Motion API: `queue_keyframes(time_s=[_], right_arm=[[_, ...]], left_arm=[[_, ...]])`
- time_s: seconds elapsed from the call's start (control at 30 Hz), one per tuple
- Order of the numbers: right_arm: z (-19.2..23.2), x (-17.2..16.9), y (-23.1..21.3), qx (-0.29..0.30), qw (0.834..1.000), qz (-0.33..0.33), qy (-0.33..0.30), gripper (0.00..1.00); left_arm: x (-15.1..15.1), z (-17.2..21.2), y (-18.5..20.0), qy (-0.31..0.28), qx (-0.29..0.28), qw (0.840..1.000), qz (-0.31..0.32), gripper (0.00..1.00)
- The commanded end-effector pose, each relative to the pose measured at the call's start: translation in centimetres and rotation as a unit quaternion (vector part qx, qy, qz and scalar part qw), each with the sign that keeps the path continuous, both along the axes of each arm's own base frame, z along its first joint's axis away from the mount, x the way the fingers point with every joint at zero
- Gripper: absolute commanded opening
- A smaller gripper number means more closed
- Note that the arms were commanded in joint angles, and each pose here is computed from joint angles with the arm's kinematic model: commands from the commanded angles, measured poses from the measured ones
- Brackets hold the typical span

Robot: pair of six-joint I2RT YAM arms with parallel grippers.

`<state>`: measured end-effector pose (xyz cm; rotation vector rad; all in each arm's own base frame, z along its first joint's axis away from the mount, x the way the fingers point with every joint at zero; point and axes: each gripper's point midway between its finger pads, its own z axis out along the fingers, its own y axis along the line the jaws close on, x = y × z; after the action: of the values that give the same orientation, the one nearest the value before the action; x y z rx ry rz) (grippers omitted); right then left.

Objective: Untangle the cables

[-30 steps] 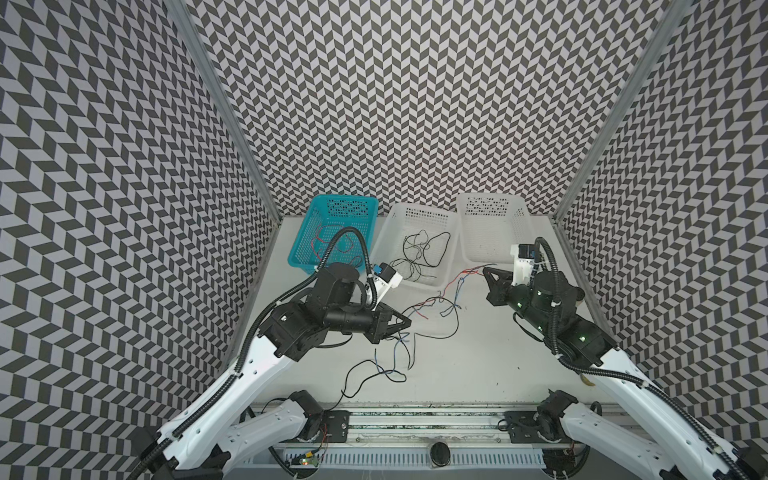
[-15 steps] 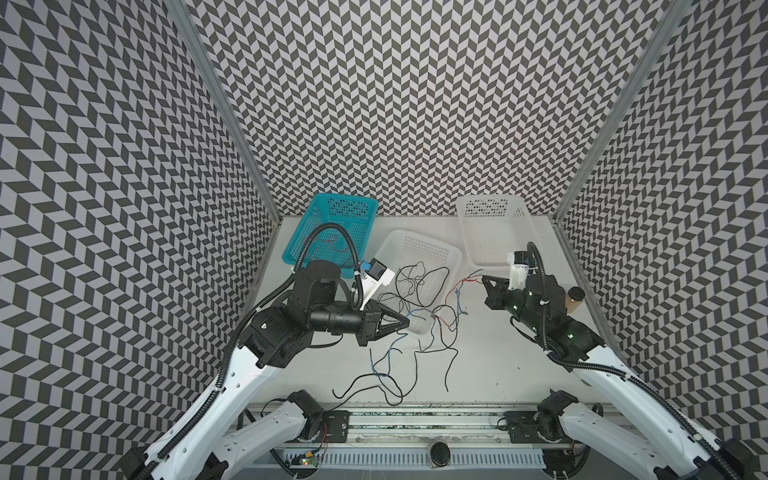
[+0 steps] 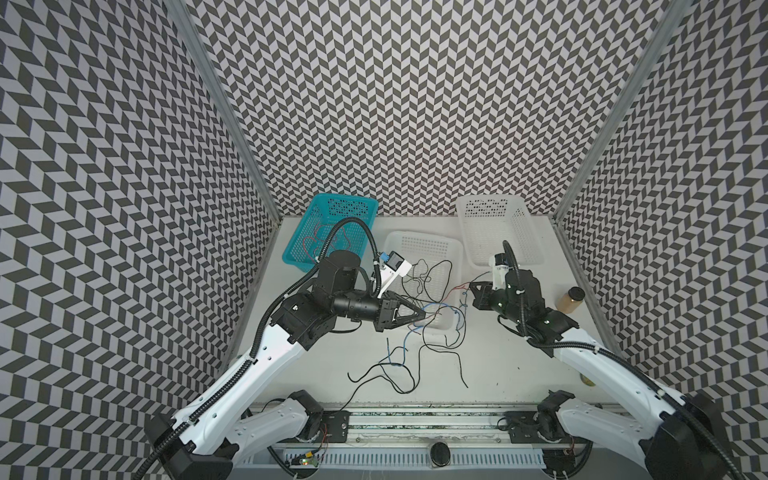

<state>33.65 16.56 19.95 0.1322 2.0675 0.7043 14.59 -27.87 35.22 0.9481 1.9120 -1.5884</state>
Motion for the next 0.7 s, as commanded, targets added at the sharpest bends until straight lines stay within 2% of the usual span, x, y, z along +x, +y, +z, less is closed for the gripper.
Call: queue_keyframes(time_s=[0.0, 0.2, 0.37, 0.67], right_arm=[[0.2, 1.2, 1.0, 0.031, 0.999, -0.005, -0.018, 0.0], [-2.8, 2.8, 1.2, 0.044, 0.999, -0.031, 0.006, 0.0], [-4.7, 4.0, 2.1, 0.056, 0.998, -0.037, 0.013, 0.0], [-6.0, 6.7, 2.5, 0.051, 0.996, -0.074, 0.006, 0.0]], left_arm=[[0.4, 1.1, -0.5, -0.044, -0.017, 0.999, -0.012, 0.0], [2.1, 1.7, -1.1, -0.087, -0.012, 0.996, 0.001, 0.0], [2.5, 3.7, -1.6, -0.121, -0.038, 0.992, -0.003, 0.0], [1.7, 5.4, -2.4, -0.118, -0.085, 0.988, -0.048, 0.0]])
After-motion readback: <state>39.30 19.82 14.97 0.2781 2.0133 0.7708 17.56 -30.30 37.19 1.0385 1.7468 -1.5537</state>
